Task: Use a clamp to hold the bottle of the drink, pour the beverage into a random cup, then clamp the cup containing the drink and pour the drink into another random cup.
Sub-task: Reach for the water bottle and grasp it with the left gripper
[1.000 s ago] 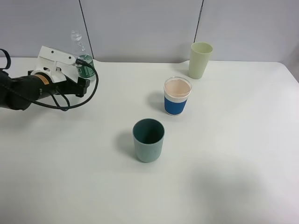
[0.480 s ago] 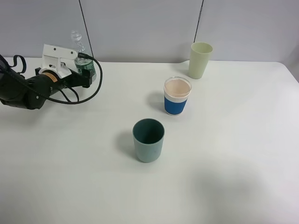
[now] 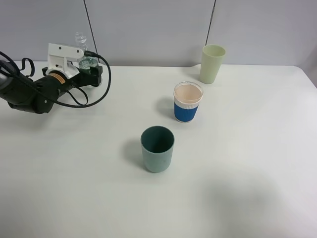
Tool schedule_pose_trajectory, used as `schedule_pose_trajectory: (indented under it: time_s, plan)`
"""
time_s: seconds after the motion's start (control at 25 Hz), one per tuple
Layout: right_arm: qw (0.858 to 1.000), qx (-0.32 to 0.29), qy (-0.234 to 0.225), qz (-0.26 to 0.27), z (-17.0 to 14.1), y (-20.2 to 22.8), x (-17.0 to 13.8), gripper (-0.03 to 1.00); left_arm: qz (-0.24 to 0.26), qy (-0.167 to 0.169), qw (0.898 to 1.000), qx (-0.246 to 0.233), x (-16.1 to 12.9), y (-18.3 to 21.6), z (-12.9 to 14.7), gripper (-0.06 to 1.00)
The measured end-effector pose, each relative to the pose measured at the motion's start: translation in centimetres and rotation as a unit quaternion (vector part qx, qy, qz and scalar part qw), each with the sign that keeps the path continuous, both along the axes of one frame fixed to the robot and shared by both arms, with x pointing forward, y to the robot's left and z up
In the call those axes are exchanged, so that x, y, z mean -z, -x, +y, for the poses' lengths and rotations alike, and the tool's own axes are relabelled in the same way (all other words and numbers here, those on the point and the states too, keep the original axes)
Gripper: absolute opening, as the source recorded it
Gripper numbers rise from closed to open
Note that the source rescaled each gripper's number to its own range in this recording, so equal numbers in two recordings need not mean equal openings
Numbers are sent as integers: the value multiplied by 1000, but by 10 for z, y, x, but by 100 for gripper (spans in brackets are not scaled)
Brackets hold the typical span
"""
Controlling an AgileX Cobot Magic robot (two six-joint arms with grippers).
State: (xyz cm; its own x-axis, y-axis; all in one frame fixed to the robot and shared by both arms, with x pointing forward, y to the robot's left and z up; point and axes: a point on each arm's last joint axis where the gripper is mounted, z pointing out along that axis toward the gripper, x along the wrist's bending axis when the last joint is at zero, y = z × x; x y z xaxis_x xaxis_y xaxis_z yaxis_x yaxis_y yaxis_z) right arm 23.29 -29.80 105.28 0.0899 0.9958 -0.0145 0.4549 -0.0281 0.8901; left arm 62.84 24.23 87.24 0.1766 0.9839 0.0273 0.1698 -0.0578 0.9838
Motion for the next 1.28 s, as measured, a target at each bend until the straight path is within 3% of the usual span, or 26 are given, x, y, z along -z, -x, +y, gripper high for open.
schedule_pose_trajectory:
  time_s: [0.6,0.68,0.72,0.76,0.88,1.28]
  plan:
    - [1000,0,0,0,0,0,0,70,-22,16,1000,4,16,-29,-5,86]
    - [1000,0,0,0,0,0,0,70,-24,17,1000,7,18,-32,-6,78]
    - [1000,0,0,0,0,0,0,70,-27,18,999,13,17,-34,-8,69]
    - [1000,0,0,0,0,0,0,70,-27,18,999,18,18,-35,-9,56]
    - [1000,0,0,0,0,0,0,70,-26,16,999,27,18,-35,-10,1]
    - [1000,0,0,0,0,0,0,70,-21,13,999,40,19,-34,-12,2]
